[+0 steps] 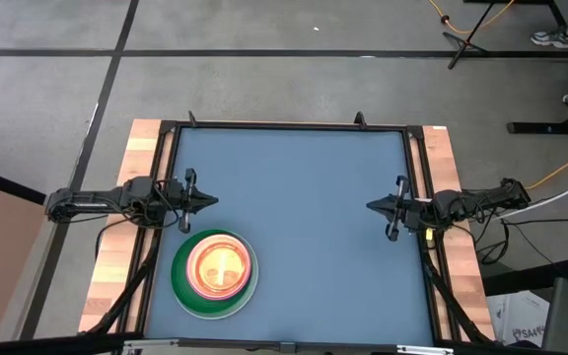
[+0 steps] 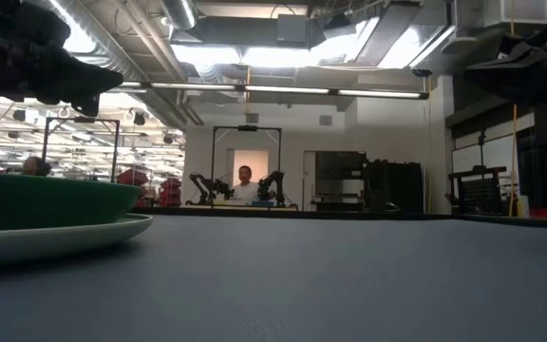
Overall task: Stack plastic plates
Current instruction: Return to Home Position
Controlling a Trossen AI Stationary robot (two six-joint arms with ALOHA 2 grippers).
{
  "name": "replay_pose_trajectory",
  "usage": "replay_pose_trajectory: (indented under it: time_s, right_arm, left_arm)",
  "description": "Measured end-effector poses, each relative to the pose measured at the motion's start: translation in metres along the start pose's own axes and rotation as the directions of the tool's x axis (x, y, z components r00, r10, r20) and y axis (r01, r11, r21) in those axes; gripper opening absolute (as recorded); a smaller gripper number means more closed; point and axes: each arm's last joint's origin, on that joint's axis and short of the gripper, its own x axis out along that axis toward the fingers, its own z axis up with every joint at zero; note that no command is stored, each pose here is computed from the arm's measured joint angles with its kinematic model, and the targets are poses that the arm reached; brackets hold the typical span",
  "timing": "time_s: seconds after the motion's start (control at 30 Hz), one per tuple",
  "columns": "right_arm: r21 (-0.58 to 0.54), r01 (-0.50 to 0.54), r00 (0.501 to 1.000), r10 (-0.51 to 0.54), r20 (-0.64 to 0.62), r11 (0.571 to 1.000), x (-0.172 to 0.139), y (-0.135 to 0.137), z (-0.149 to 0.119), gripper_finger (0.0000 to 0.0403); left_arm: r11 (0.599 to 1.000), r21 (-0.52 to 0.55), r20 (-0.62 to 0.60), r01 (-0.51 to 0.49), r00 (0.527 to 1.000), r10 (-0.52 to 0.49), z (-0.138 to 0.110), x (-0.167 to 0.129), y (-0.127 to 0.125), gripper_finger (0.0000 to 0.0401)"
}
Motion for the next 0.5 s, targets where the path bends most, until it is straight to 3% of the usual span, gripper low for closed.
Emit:
replay_pose_trajectory:
  time_s: [0.33,0.5]
  right_arm:
    - [-0.041,0.056,0.997,-0.058,-0.058,0.998,0.003,-0.009,-0.009,0.0]
    - [0.005,-0.003,0.999,0.004,-0.046,1.0,0.003,-0.014,-0.017,0.0]
  left_arm:
    - [1.0,0.0,0.0,0.0,1.0,0.0,0.0,0.0,0.0,0.0]
    - [1.0,0.0,0.0,0.0,1.0,0.0,0.0,0.0,0.0,0.0]
